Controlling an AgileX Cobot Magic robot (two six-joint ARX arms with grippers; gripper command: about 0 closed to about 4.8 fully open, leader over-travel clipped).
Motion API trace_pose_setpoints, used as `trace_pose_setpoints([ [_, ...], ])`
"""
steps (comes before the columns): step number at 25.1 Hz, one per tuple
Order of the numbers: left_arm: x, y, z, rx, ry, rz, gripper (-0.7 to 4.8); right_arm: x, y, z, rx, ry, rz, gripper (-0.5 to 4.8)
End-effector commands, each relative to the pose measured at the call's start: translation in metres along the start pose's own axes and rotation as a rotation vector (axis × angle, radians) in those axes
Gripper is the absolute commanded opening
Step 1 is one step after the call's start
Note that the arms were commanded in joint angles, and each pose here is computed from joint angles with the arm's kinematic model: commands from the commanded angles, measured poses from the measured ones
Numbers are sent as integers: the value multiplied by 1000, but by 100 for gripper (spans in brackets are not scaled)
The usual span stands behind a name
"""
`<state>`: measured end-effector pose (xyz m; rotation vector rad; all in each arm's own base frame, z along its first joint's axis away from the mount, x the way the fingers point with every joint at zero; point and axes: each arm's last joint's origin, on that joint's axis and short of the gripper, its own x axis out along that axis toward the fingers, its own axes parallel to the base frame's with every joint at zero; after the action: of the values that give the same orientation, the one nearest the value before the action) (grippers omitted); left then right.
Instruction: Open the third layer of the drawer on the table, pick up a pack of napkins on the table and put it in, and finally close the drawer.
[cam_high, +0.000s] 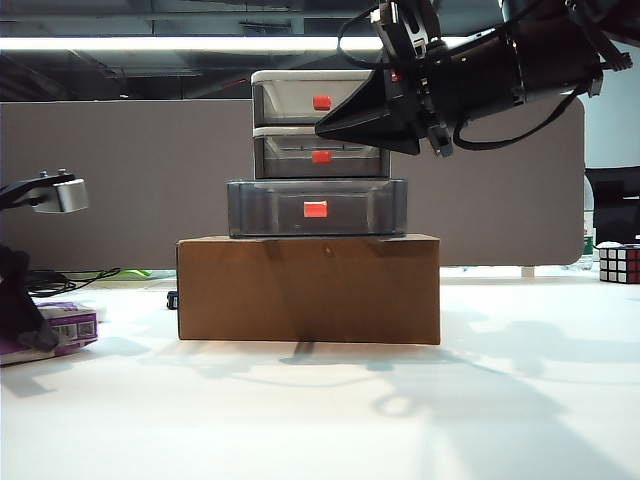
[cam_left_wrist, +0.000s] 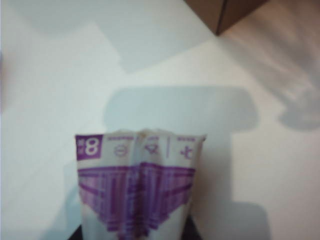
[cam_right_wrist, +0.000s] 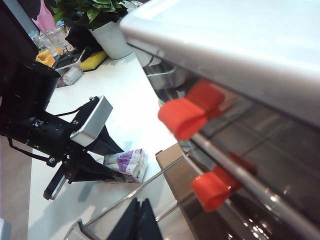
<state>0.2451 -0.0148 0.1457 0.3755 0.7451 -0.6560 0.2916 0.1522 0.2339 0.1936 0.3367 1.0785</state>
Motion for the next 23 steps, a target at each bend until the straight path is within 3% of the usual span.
trace_pose_setpoints([
  [1, 0, -1, 0, 0, -16, -29, 74, -1, 2, 4, -18, -16, 8, -6],
  [5, -11, 1, 14, -3, -43, -40, 65, -1, 2, 4, -18, -16, 8, -6],
  [7, -31, -2, 36, 21, -77, -37, 65, -1, 2, 4, -18, -16, 8, -6],
  [10, -60, -16, 67, 122, -180, -23, 72, -1, 1, 4, -18, -17, 7, -6],
  [13, -78, -43, 103, 278, -343, -62, 94, -3, 1, 8, -30, -34, 3, -6],
  [17, -75, -73, 136, 393, -411, -155, 94, -11, 8, 18, -62, -69, 6, -6],
  [23, -42, -100, 171, 470, -439, -237, 94, -27, 19, 35, -103, -121, -6, -6],
])
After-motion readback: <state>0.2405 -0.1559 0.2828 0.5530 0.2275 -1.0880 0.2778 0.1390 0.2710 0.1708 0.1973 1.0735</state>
